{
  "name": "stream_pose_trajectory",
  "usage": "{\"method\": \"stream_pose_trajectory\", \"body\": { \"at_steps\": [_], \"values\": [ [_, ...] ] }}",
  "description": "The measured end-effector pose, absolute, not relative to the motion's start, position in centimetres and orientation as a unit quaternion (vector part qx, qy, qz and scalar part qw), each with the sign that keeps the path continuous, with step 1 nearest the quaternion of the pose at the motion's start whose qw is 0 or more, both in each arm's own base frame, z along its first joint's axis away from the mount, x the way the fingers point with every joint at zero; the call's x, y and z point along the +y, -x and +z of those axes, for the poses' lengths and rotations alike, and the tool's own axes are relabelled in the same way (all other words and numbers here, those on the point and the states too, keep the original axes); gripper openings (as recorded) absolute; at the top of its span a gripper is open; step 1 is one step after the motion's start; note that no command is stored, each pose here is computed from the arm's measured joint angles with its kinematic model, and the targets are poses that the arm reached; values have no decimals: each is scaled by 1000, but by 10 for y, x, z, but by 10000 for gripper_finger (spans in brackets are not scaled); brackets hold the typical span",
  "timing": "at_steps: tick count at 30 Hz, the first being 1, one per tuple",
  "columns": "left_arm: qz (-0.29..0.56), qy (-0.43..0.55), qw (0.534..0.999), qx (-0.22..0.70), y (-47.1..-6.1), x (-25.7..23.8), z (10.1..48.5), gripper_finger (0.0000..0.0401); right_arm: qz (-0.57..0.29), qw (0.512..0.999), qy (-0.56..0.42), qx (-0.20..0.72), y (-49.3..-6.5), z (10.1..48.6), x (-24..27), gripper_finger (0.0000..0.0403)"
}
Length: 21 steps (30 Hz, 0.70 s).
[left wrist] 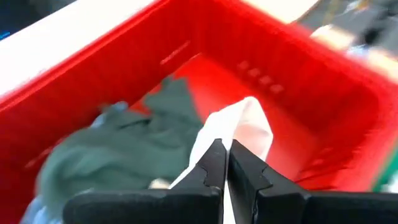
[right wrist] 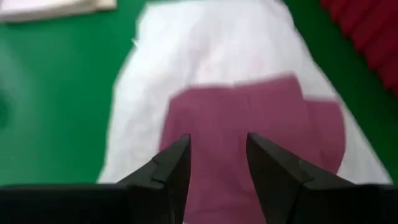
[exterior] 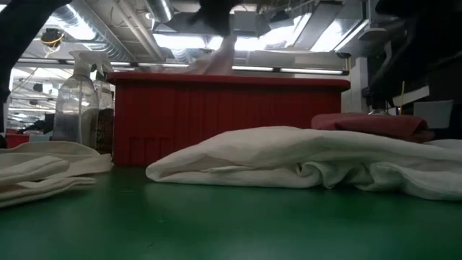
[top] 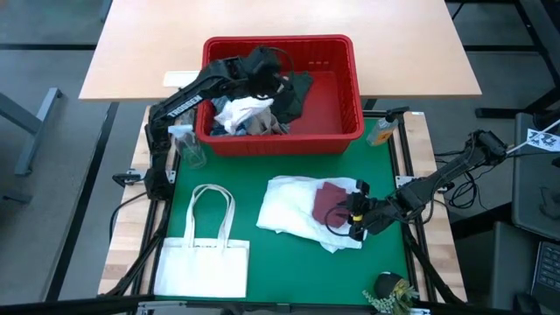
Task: Fold Laundry from Bin
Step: Fold the white underwear
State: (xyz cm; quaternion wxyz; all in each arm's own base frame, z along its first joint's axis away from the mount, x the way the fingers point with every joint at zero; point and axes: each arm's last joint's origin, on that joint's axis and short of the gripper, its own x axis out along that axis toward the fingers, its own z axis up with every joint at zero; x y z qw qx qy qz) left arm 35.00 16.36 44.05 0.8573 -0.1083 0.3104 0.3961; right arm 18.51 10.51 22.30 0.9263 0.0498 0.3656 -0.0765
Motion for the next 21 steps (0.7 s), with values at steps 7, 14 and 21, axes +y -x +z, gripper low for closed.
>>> {"method": "stream_pose_trajectory", "body": {
  "at_steps": [7, 14, 21],
  "values": [
    [316, 85, 909, 256, -370, 126, 455, 1, -35, 954, 9, 296, -181, 280, 101, 154],
    [254, 58, 942, 214, -386, 90, 464, 1, -70, 977, 100, 177, -165, 360, 86, 154],
    [204, 45, 963, 172, -396, 58, 472, 1, -133, 976, 141, 99, -145, 421, 69, 154]
  ]
}}
